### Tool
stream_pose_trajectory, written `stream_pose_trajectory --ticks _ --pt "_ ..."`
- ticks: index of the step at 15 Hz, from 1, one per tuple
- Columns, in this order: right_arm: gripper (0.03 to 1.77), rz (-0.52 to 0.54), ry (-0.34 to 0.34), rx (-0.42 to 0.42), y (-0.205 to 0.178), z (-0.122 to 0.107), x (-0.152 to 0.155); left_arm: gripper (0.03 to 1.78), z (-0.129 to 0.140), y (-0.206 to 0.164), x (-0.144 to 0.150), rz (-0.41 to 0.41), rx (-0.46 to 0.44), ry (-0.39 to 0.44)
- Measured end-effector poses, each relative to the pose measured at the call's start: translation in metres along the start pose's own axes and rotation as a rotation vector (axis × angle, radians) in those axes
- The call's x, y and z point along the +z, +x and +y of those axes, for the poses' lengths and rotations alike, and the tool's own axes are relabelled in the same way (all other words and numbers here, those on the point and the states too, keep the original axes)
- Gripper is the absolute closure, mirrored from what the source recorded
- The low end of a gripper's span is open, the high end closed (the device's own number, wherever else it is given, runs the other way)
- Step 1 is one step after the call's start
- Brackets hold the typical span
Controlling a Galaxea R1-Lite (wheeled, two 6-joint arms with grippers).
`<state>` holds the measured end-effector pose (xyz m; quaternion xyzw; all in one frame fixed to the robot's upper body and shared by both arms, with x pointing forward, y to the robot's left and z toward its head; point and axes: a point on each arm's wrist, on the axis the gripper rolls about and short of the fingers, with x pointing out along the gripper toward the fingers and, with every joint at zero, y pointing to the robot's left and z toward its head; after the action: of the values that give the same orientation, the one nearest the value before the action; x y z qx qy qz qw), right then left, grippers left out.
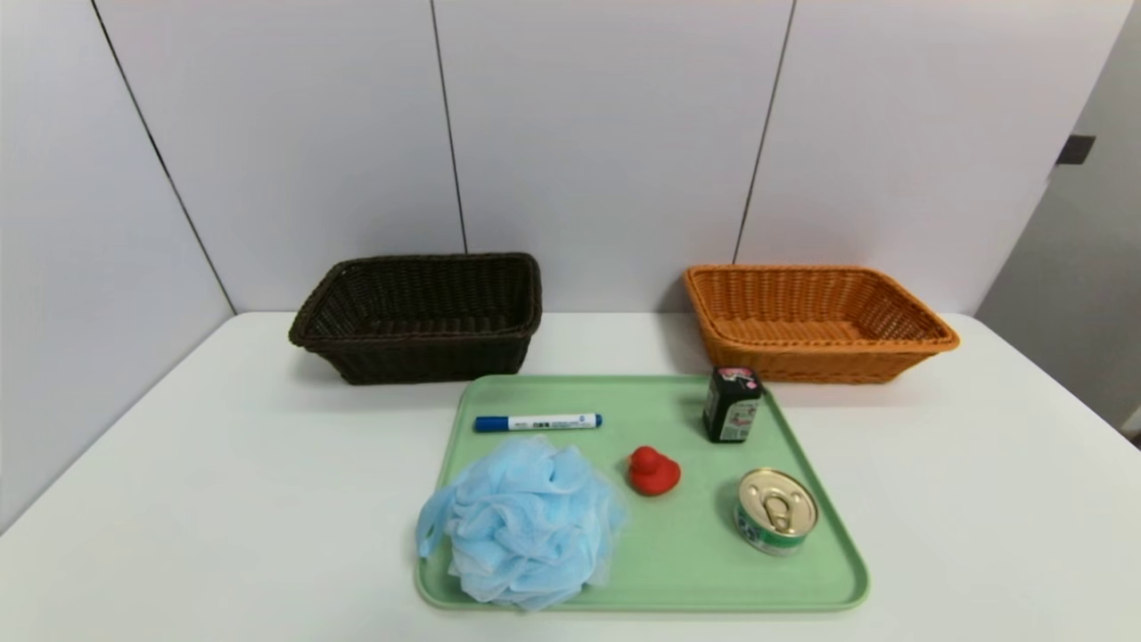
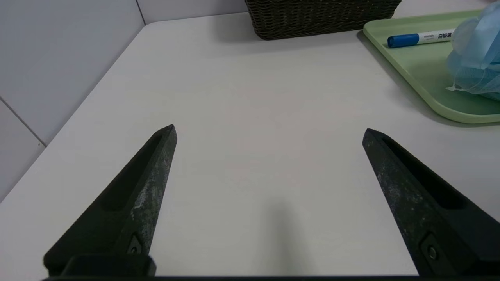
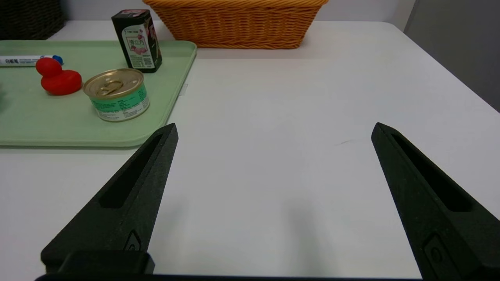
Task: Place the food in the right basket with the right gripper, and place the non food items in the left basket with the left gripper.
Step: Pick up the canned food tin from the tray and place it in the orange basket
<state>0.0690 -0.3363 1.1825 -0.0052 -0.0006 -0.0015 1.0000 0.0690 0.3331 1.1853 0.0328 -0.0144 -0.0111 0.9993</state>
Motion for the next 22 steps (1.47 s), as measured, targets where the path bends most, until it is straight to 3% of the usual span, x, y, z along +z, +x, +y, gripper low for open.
stream_pose_trajectory --ticks 8,12,18,22 --pt "0.09 -0.100 -0.007 0.063 -0.019 0.001 0.049 0.12 0.001 -0.014 0.031 -0.005 -0.055 0.000" --pt "0.09 -0.114 -0.014 0.140 -0.014 0.002 0.089 0.12 0.004 -0.007 0.078 -0.060 -0.061 -0.015" --pt "0.09 -0.150 -0.024 0.227 0.030 0.003 0.164 0.12 0.011 0.049 0.172 -0.181 -0.057 -0.017" --pt "0.09 -0.120 -0.057 0.262 0.077 0.004 0.199 0.12 0.014 0.106 0.202 -0.149 -0.072 -0.014"
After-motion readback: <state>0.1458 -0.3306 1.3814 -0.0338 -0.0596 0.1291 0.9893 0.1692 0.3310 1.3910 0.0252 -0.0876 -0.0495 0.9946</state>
